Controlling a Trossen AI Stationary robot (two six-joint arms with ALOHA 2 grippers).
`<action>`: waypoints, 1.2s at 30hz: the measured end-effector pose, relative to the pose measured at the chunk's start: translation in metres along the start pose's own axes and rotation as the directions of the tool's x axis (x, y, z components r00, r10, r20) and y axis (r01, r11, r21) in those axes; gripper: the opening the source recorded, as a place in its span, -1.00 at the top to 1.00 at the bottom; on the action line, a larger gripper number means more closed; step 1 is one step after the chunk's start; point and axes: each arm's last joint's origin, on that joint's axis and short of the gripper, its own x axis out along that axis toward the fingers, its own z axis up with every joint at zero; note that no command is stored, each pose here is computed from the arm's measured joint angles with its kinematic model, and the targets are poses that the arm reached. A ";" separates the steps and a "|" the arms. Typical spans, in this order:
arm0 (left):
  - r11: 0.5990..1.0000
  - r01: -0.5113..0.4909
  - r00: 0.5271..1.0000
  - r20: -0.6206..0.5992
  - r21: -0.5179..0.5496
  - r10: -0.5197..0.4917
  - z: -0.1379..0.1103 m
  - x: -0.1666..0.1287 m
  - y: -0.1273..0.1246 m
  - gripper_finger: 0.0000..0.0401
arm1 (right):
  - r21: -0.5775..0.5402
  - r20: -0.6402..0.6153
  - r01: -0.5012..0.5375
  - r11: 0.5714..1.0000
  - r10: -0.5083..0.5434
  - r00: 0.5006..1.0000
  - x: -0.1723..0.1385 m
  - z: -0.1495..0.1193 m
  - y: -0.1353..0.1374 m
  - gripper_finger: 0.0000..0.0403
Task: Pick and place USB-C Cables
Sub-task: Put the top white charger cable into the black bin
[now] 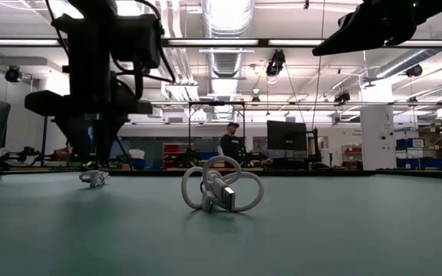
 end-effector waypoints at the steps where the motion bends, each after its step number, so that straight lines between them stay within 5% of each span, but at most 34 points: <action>1: 1.000 -0.002 1.000 0.000 -0.001 0.002 0.000 0.002 0.001 0.27 | -0.001 -0.001 0.000 1.000 0.000 1.000 0.000 0.000 0.000 0.57; 13: 0.999 0.048 0.998 0.029 -0.012 -0.048 -0.002 0.013 0.000 0.26 | -0.001 -0.002 0.001 1.000 -0.001 1.000 0.000 0.000 0.000 0.57; 36: 0.997 -0.080 0.993 0.091 0.016 0.078 -0.004 0.040 -0.003 0.26 | -0.008 -0.003 0.002 1.000 -0.002 1.000 0.000 -0.001 0.000 0.57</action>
